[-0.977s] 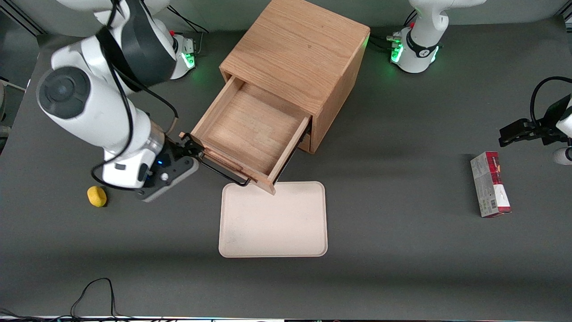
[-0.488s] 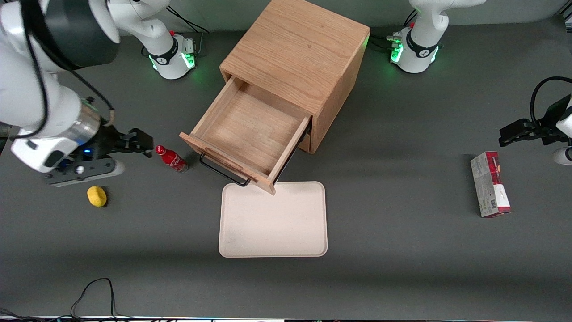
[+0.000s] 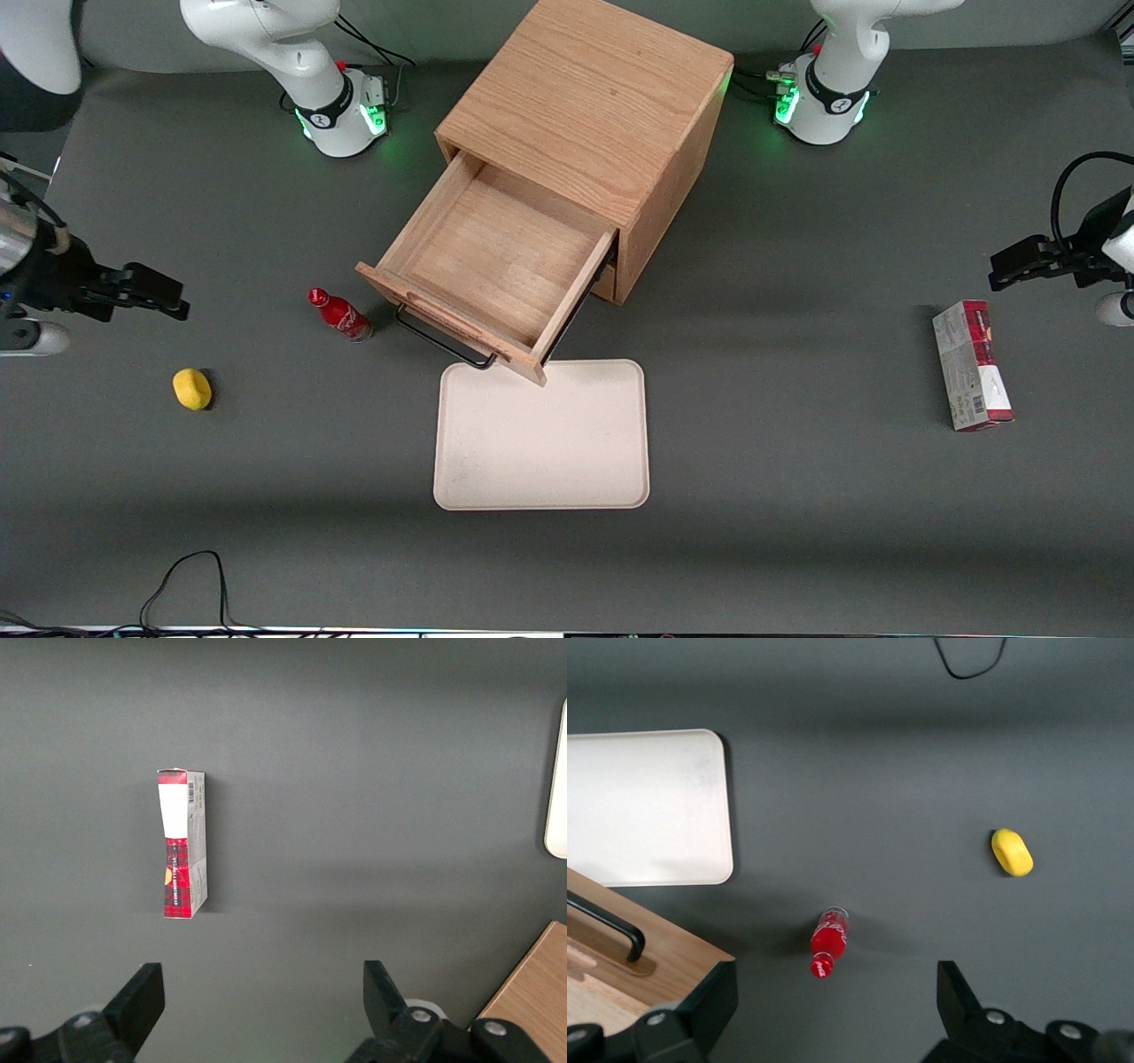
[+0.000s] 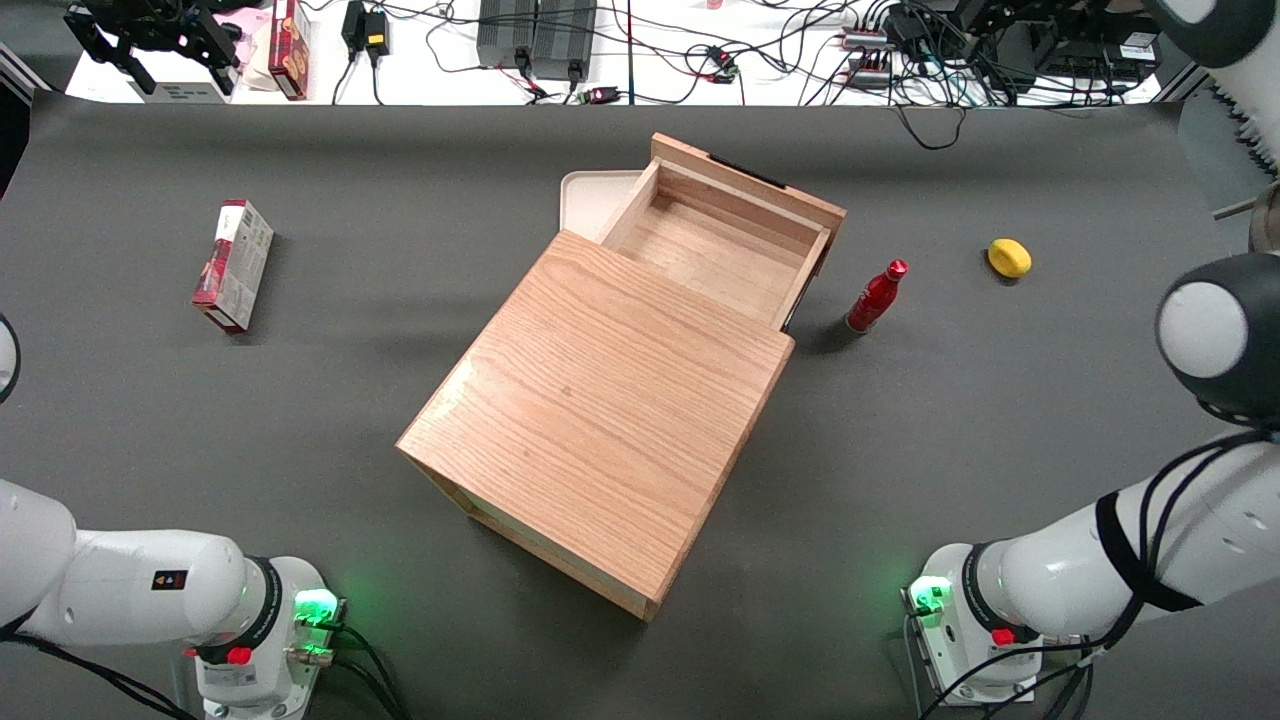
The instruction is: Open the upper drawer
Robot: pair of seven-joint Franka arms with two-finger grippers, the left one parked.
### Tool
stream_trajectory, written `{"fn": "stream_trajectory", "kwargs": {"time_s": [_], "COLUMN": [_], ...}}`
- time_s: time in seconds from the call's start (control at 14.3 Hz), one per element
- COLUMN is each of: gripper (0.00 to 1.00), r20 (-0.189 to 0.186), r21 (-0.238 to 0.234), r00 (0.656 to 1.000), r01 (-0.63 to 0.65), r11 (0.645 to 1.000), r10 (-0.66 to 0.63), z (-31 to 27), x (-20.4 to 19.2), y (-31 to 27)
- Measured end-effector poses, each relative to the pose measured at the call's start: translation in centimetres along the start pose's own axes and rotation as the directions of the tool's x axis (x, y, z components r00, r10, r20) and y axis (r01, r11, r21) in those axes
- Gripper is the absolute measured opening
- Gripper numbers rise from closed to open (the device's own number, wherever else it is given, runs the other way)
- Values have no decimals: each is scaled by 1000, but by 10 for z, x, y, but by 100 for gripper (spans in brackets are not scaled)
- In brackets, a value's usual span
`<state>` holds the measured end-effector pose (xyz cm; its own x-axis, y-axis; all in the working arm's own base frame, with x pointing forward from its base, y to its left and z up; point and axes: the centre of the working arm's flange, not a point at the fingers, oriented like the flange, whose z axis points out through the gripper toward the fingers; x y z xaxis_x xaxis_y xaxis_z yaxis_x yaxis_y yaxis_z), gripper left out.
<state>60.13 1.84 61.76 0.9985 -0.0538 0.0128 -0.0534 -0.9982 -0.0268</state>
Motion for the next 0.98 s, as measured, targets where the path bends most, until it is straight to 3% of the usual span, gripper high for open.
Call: {"fn": "stream_trajectory", "kwargs": {"time_s": [0.28,0.98], "gripper": [100,100], "r20": [1,-21], "r21": [15,1], "r00": [1000,999], "r01": [-19,-25], "r11": [1000,1000], "r10": [19,25], "z": [1,6], "x": [-21,-18], "y": [16,20]}}
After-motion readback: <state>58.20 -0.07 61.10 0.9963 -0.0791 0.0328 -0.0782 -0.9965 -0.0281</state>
